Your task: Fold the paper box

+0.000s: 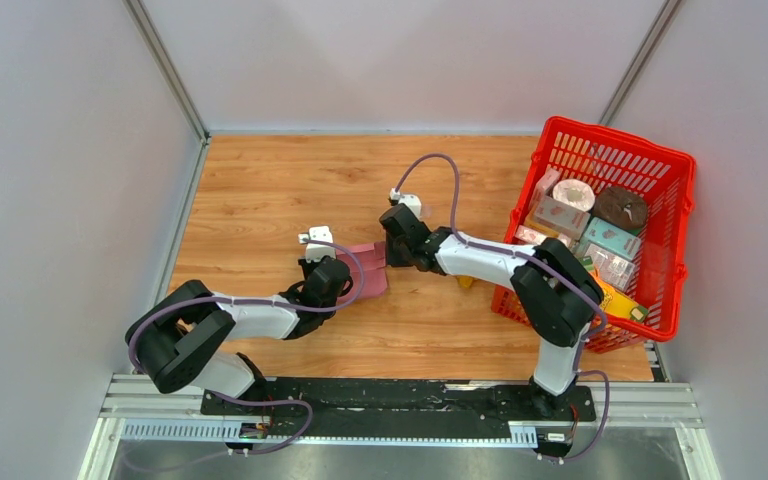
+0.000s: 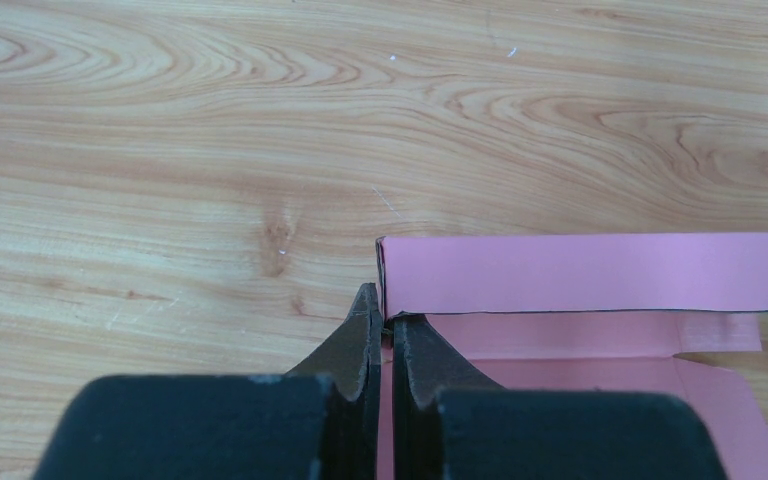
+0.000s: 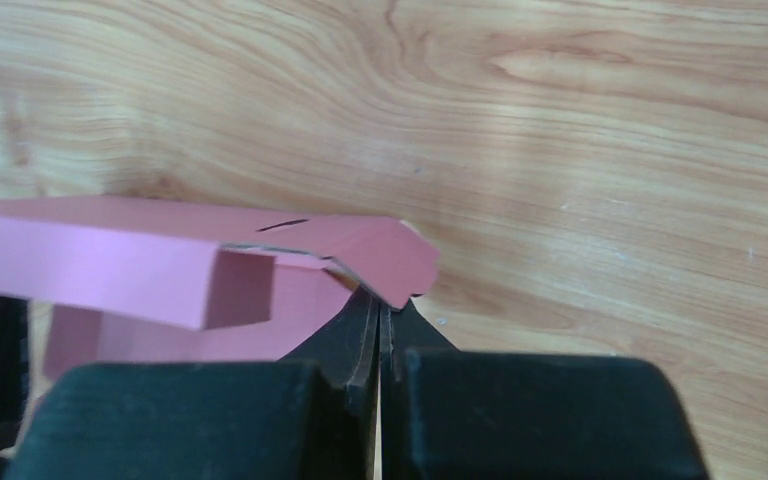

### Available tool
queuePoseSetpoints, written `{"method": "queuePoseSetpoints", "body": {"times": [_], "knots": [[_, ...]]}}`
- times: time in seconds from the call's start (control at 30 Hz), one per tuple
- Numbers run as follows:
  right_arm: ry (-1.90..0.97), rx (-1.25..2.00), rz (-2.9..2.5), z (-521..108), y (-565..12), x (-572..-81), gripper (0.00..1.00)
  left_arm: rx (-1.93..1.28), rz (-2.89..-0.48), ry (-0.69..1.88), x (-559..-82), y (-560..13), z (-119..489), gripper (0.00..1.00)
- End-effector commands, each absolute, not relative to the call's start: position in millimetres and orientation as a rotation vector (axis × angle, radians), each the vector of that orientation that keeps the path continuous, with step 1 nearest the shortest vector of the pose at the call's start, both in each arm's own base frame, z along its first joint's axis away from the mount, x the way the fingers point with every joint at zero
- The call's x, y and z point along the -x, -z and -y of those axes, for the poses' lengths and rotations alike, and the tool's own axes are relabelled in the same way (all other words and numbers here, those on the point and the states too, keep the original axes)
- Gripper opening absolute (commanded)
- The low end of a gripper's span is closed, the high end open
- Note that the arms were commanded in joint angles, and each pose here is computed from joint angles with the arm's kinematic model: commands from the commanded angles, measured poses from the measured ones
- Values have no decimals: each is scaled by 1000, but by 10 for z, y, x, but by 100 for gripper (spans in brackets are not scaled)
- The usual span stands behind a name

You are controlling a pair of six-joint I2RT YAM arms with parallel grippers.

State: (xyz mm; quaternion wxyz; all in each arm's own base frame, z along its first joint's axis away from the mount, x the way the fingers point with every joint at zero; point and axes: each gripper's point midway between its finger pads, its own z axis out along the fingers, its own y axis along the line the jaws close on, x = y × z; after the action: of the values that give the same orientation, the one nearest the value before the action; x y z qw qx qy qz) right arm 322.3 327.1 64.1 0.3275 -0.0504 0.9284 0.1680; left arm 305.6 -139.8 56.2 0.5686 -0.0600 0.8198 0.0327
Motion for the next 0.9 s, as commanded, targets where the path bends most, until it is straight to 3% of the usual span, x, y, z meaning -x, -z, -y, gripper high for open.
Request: {"method": "queuePoseSetpoints", "body": {"times": [0.0, 0.87], "knots": [[-344, 107, -2369, -3215, -539, -3350, 0, 98, -1994, -129, -2949, -388, 1315, 0], [-611, 175, -2335, -3762, -441, -3233, 0, 99, -1998, -104, -2949, -366, 1350, 0]]}}
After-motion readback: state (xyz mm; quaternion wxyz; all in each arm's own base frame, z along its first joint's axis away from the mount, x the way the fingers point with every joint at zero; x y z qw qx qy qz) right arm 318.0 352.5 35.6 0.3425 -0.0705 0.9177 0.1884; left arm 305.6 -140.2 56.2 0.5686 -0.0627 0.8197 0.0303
